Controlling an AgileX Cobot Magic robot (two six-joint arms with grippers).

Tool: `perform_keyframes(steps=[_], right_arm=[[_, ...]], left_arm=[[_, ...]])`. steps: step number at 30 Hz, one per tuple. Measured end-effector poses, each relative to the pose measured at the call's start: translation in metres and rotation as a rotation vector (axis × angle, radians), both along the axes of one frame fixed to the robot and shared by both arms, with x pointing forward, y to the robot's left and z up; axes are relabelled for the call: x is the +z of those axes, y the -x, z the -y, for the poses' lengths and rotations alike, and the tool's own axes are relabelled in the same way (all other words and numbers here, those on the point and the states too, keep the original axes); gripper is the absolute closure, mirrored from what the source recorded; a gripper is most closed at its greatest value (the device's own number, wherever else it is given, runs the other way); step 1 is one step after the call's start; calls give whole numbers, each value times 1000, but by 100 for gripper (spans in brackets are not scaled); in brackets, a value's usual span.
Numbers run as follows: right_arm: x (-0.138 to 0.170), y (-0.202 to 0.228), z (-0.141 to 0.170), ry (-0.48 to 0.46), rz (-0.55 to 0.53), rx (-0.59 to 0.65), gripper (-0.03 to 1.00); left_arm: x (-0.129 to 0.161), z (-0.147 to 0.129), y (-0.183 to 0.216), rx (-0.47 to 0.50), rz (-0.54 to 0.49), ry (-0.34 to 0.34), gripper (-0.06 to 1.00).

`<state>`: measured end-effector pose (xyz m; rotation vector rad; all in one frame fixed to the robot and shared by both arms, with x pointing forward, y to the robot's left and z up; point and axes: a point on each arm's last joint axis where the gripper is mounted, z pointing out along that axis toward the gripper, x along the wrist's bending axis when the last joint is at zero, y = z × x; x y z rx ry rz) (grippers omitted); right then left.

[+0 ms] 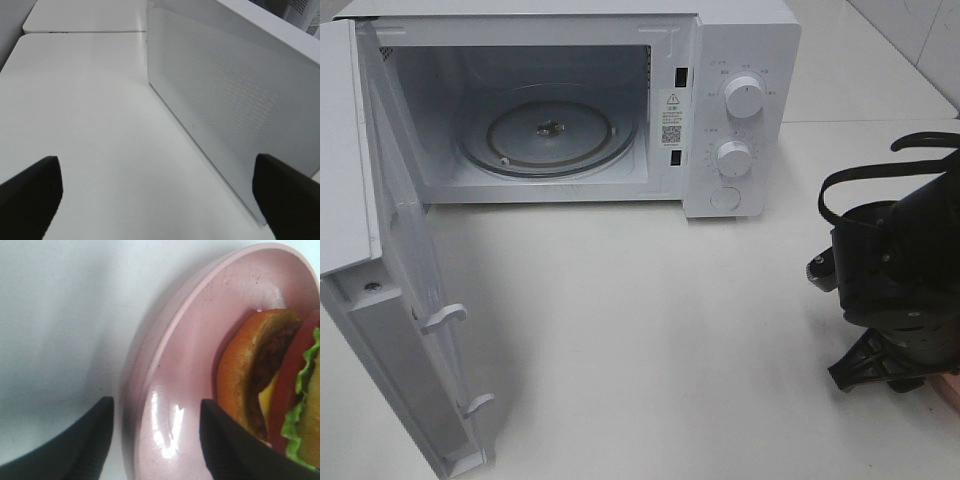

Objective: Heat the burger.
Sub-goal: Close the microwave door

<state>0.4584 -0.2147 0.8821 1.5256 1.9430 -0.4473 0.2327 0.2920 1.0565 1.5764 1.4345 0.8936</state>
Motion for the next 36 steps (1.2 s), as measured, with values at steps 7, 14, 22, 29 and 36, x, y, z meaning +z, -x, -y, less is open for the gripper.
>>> perform_keyframes(steps=[7,14,22,29,36], right_arm=[[25,6,-1,-77,13,6,32],[76,23,1,-244,48,75,31],[130,51,13,-404,163,196,31],[153,81,19,-540,143,293,24],[171,116,32,-656,134,351,21]], left_arm=[[0,0,0,0,0,0,-3],[0,0,0,0,0,0,-3],[0,0,0,0,0,0,-3],[0,0,0,0,0,0,-3],[0,0,0,0,0,0,-3]])
